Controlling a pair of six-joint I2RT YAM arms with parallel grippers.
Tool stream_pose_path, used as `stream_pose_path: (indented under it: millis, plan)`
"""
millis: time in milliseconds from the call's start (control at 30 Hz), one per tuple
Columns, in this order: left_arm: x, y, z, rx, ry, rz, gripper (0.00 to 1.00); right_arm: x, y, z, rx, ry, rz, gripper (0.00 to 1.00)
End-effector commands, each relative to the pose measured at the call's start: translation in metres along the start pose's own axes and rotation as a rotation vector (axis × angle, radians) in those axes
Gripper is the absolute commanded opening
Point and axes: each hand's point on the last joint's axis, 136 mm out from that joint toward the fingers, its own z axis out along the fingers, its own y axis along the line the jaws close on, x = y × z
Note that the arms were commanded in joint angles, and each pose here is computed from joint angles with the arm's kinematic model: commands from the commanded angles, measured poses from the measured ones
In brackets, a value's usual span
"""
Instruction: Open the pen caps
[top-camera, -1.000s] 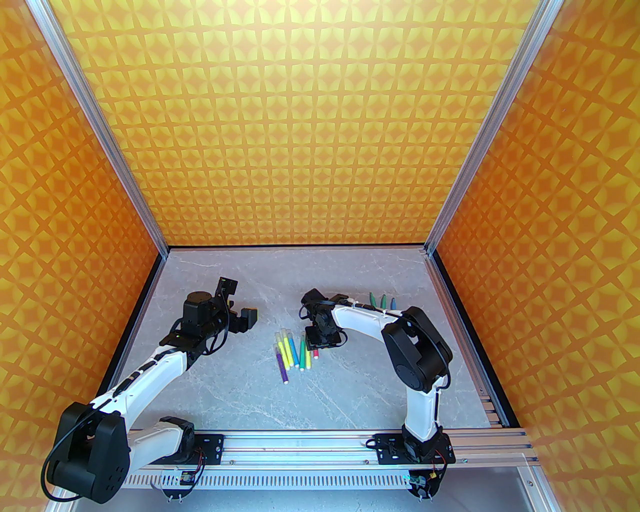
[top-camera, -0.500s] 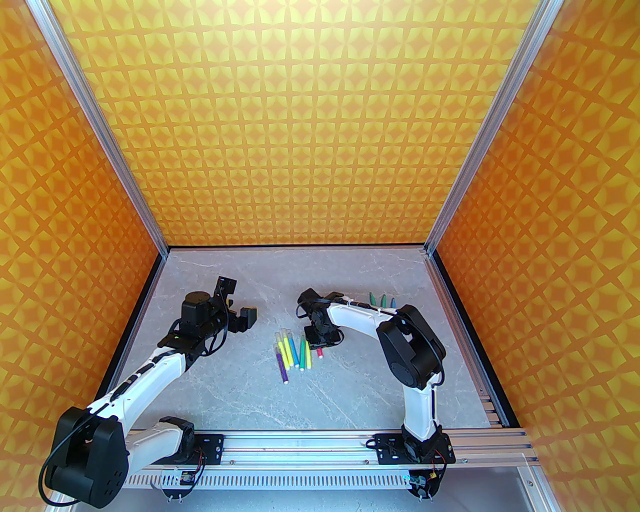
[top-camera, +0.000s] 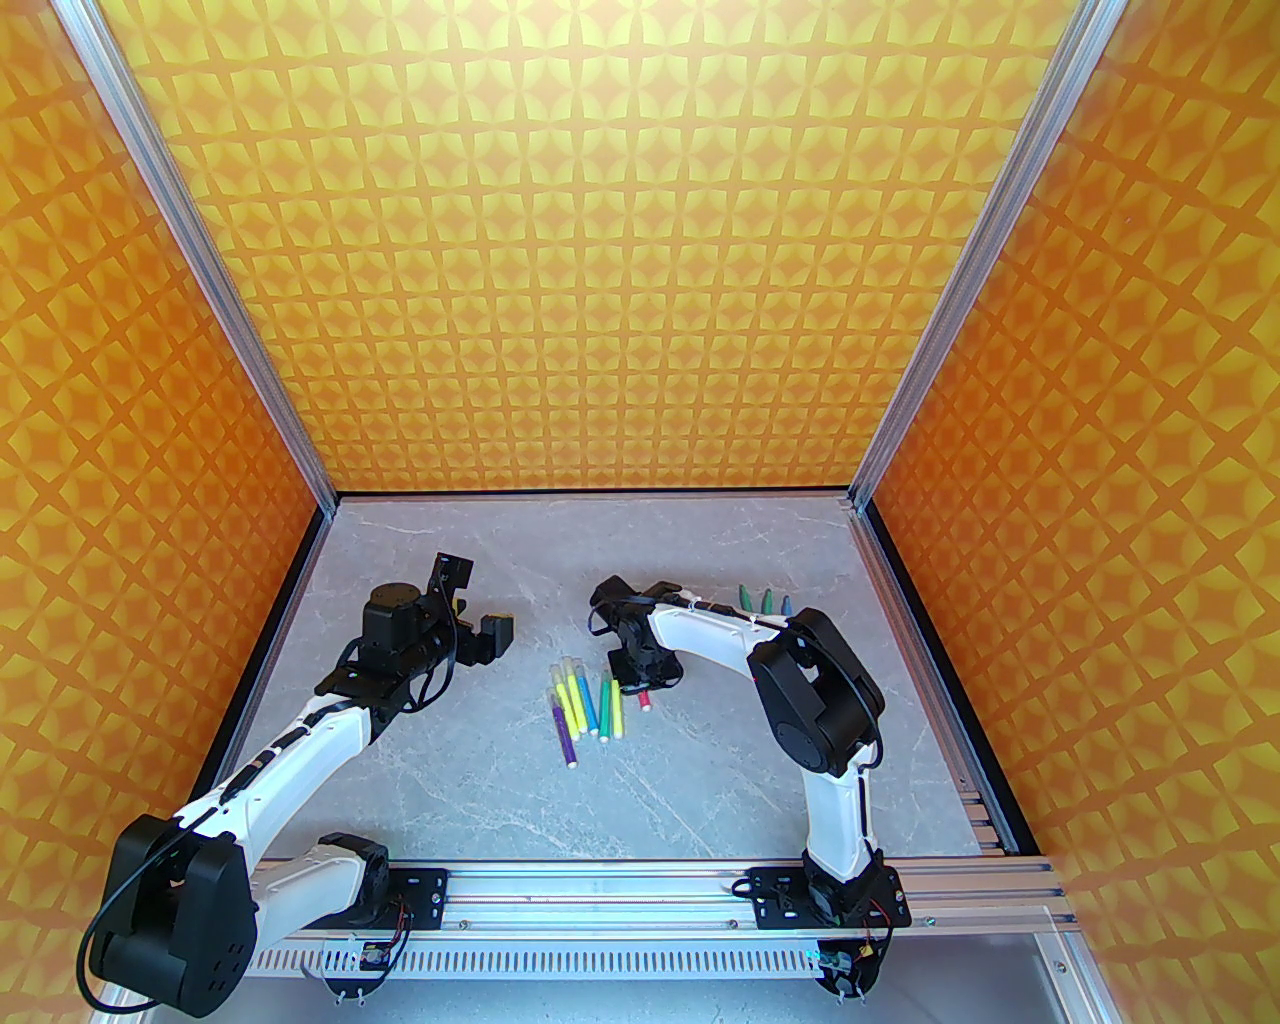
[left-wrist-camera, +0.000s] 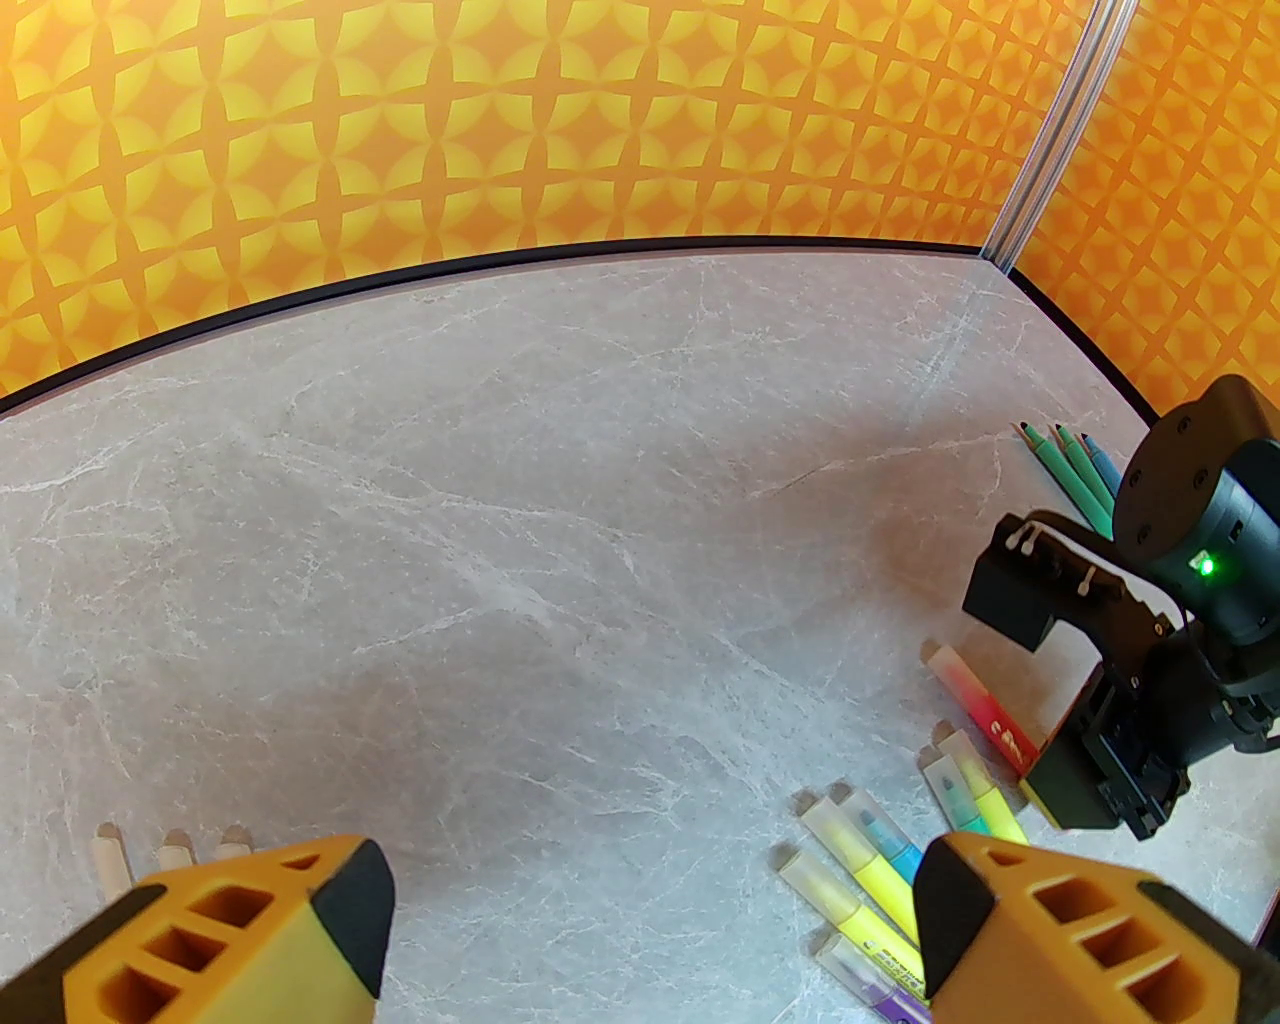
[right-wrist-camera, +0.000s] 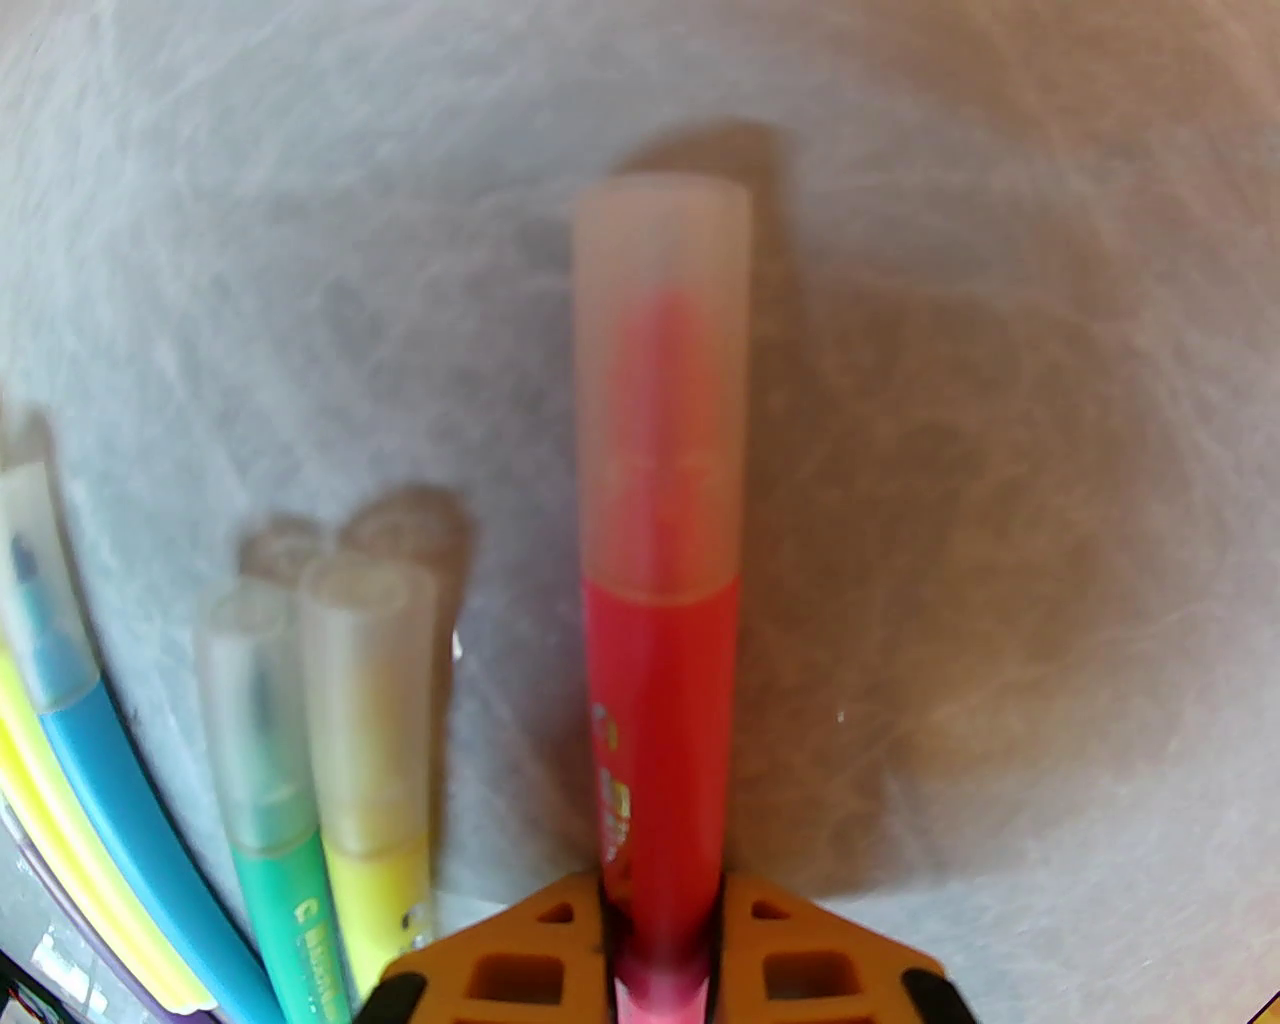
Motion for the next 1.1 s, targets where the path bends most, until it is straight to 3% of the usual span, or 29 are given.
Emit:
stream_pose_path:
  millis: [0,133,367,500,1067]
  plan:
    - [0.005,-0.003,0.002,0.017,0.016,0.008,0.9,-0.001,-0.014,0.016,0.059,-0.009,-0.008,0.08]
    - [0.006,-0.004,0.006,0.026,0.031,-0.002,0.91,-0.006,-0.004,-0.001,-0.011,-0.056,-0.021,0.02]
    - [0.005,-0.013,0.016,0.093,0.063,-0.041,0.9,-0.017,0.014,-0.04,-0.146,-0.175,-0.081,0.0]
    - [0.007,-0.025,0.026,0.167,0.114,-0.068,0.89,-0.026,0.026,-0.066,-0.253,-0.271,-0.125,0.0]
    - [-0.018,-0.11,0.048,0.582,0.124,-0.226,0.8,-0.03,0.07,-0.129,-0.606,-0.54,-0.31,0.0]
